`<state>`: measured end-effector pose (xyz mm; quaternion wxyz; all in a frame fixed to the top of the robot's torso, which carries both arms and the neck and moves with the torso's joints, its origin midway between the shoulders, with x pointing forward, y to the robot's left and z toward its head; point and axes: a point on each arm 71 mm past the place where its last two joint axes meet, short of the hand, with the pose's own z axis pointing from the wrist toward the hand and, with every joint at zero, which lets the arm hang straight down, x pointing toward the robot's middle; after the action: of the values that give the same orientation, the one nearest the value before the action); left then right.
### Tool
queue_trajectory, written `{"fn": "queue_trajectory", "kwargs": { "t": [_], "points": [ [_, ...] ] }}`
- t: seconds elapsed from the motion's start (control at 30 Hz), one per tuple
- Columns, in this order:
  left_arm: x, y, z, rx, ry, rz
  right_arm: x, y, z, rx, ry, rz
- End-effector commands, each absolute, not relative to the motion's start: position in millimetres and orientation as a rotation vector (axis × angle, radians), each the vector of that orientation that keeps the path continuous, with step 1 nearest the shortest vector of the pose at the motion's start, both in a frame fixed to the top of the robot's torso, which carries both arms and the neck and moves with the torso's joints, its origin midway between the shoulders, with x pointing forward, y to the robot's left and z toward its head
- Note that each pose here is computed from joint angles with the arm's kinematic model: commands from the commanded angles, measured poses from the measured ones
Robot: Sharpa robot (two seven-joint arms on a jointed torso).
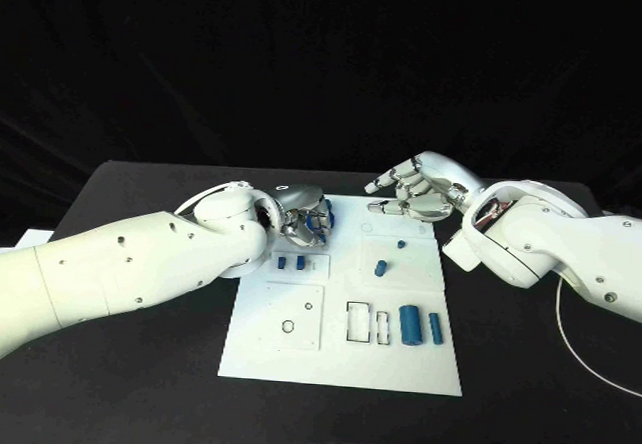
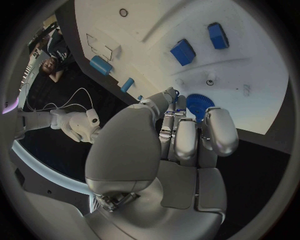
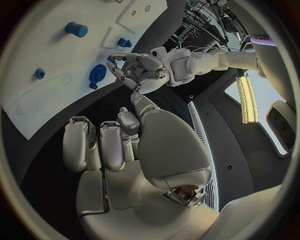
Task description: Assemble the parts on the task board
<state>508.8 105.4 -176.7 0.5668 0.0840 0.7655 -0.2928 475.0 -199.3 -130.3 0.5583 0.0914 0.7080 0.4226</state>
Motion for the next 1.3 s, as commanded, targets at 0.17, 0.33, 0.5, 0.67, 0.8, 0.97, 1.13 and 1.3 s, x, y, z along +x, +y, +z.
{"fn": "queue_trajectory", "kwargs": {
  "t": [0.17,0.33,0.5,0.67,0.8,0.97,1.13,1.3],
  "points": [
    [511.0,130.7,-169.7,0.046,1.842,-0.729,474,-199,-131,0.206,1.674,1.004],
    [514.3,147.4,-172.6,0.004,1.865,-0.704,474,-199,-130,0.206,1.674,1.004],
    [516.2,157.0,-177.3,-0.014,1.882,-0.684,474,-199,-130,0.206,1.674,1.005],
    [516.7,158.2,-182.1,-0.013,1.899,-0.675,474,-199,-130,0.204,1.674,1.007],
    [516.4,156.4,-187.5,-0.010,1.910,-0.675,474,-198,-131,0.204,1.674,1.007],
    [516.0,154.2,-193.8,-0.009,1.920,-0.676,474,-198,-131,0.203,1.675,1.008],
    [515.3,152.2,-195.9,-0.008,1.918,-0.683,474,-199,-131,0.204,1.674,1.007],
    [514.9,150.5,-196.3,-0.006,1.916,-0.688,474,-198,-131,0.203,1.675,1.008]
  ]
}}
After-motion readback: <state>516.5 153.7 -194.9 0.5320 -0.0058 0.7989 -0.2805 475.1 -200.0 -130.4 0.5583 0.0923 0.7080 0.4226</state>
